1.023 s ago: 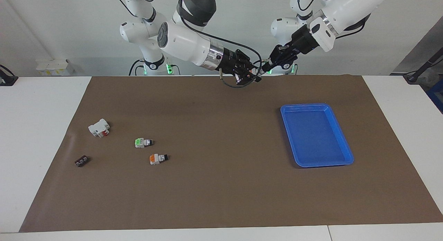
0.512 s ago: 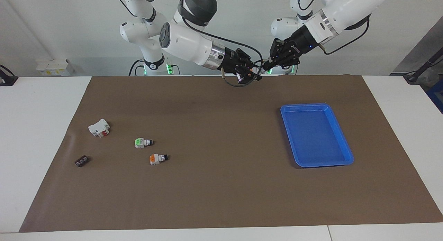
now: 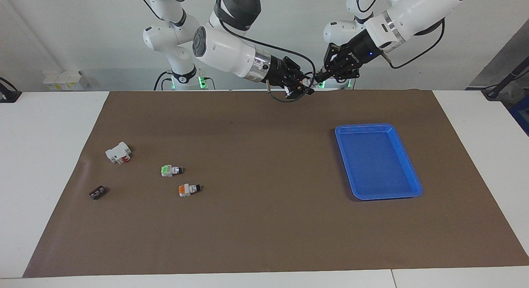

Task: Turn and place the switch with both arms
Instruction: 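Close the left gripper on the switch end beside the right gripper, then hold the switch with the left gripper and open the right gripper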

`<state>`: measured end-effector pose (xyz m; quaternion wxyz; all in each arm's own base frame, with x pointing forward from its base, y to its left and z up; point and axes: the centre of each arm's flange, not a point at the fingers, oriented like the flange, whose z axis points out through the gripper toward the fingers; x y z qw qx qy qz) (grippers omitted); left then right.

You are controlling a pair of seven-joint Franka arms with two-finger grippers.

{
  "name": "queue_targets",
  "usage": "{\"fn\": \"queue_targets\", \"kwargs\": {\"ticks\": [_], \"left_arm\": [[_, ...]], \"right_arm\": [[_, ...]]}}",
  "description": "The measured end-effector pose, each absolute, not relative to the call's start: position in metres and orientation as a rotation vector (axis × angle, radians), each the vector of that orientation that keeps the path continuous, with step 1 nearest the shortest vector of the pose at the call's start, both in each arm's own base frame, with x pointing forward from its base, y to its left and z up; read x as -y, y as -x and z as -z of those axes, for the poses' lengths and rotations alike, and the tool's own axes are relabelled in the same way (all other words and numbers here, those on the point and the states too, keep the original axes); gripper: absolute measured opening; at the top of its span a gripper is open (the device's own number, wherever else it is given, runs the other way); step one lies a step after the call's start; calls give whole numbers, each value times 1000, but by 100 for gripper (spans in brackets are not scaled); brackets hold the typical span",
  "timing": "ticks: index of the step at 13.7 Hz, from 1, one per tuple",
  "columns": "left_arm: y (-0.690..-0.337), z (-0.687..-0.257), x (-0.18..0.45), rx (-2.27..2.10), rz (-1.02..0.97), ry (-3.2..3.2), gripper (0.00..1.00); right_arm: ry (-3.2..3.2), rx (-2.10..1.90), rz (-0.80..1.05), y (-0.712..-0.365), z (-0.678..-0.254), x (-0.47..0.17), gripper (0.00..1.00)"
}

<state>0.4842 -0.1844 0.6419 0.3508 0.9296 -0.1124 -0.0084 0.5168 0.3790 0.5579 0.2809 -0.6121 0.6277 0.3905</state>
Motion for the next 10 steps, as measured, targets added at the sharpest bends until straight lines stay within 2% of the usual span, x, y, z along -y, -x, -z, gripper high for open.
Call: {"fn": "queue_targets", "kwargs": {"ticks": [10], "left_arm": [[-481,-644,185,550,-68,-2363,10]], "right_arm": [[1651,-1677,-1049,-514,-560,-379,41]]}}
